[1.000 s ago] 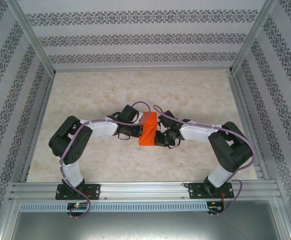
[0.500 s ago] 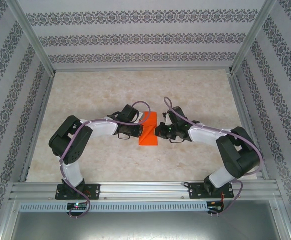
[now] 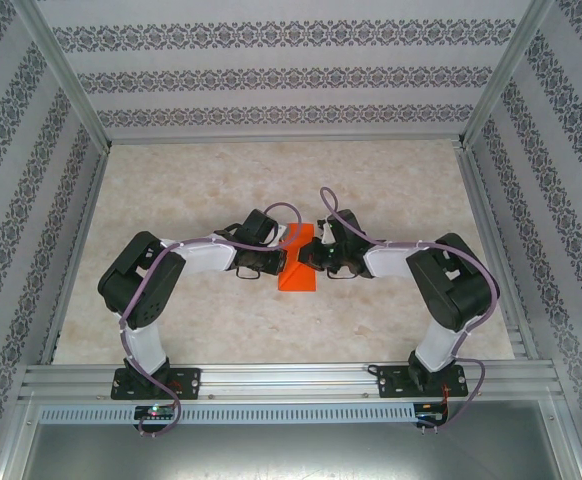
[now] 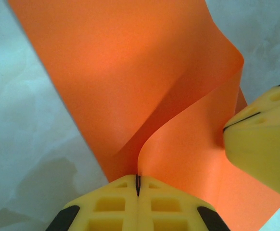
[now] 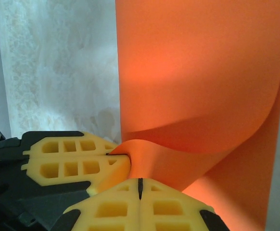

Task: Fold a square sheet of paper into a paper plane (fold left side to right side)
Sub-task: Fold the triangle a second time at the center of the table.

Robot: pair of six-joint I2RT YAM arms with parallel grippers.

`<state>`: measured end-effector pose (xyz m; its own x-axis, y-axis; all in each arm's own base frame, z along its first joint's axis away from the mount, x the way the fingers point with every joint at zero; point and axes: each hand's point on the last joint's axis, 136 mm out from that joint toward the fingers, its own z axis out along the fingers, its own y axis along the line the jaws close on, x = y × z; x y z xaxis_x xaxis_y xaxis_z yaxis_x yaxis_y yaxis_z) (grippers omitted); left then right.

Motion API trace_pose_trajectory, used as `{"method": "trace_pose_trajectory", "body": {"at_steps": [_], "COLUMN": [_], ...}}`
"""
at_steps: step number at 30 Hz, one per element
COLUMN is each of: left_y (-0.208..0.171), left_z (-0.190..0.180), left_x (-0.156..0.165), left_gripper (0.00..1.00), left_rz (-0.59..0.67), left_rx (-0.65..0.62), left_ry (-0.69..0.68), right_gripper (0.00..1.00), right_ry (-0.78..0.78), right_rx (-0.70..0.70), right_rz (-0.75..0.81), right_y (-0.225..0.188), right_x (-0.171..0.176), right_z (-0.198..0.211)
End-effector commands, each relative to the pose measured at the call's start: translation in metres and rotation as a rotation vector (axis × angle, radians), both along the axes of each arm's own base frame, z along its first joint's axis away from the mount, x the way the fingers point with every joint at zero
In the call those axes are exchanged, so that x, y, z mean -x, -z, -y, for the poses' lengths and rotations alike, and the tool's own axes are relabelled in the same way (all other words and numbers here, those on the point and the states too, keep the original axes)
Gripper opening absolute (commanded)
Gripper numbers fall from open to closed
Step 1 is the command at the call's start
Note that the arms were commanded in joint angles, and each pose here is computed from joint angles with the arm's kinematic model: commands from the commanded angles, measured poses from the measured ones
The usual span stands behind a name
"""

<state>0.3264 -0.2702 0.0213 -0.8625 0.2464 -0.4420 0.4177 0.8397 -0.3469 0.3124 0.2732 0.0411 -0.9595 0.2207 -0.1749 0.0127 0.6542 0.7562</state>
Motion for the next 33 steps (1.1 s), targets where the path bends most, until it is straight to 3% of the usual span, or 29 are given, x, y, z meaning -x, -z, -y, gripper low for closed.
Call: {"method": "trace_pose_trajectory", "body": {"at_steps": [1, 33], "left_y": [0.011, 0.011], "left_z": [-0.008, -0.009], "left_x": [0.002, 0.003], "left_gripper": [0.00, 0.00], "left_rz": [-0.029, -0.033], "left_rx": [-0.035, -0.048], "left_ry": [0.011, 0.017], "right_gripper": [0.00, 0.00], "right_ry": [-0.027, -0.062], "right_rx": [-0.047, 0.120], "right_rz": [0.038, -0.022], "right_y": [-0.012, 0.035], "right_x": [-0.007, 0.005], "right_z": [-0.015, -0.002]}}
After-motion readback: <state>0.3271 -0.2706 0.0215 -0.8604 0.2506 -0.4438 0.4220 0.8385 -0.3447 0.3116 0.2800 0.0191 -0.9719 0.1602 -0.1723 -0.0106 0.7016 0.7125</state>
